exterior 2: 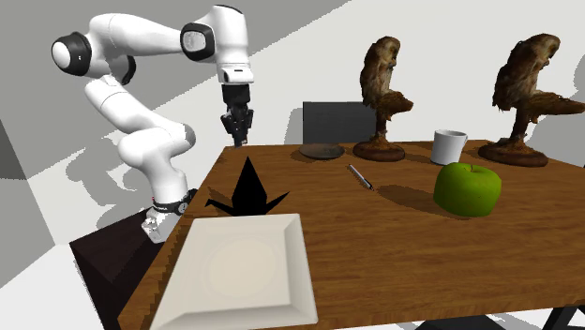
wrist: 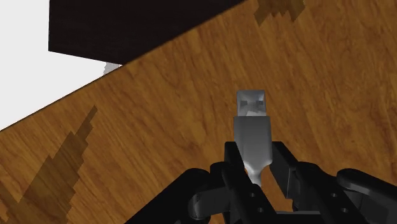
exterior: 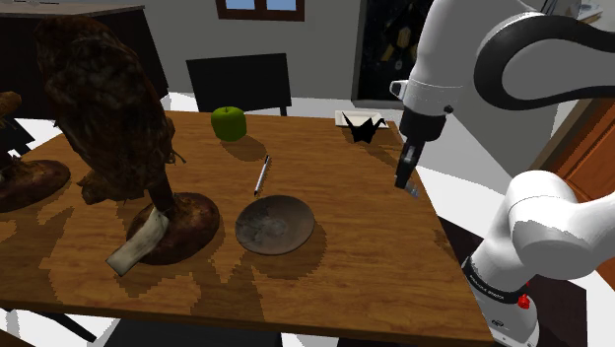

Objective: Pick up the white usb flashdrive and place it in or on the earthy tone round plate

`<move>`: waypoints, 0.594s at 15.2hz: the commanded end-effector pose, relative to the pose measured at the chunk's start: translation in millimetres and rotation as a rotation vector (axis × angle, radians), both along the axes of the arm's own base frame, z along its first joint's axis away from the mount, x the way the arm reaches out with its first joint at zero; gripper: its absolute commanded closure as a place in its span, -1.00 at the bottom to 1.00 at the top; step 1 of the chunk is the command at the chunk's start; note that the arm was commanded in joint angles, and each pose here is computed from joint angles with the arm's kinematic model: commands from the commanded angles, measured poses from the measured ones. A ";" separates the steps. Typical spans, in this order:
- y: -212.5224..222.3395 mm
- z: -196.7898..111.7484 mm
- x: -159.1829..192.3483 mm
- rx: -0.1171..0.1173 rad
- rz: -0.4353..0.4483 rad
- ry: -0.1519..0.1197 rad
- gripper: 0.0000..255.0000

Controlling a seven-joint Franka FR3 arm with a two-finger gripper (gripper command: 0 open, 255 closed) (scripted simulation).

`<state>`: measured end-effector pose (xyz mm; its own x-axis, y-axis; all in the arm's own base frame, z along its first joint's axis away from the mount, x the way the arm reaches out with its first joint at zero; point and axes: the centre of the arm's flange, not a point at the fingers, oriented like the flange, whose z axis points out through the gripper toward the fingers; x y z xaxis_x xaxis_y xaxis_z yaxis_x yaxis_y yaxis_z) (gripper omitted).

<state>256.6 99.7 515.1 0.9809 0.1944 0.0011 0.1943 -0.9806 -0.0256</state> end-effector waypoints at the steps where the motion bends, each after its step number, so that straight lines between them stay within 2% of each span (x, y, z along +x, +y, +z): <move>1: -0.8 11.6 -0.5 0.000 0.000 0.000 1.00; 4: -0.8 23.6 -0.5 0.000 0.000 0.000 1.00; 9: 53.7 27.2 36.5 0.000 0.000 0.000 1.00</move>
<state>284.6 140.7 541.7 0.9810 0.1941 0.0009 0.1941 -0.9807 -0.0239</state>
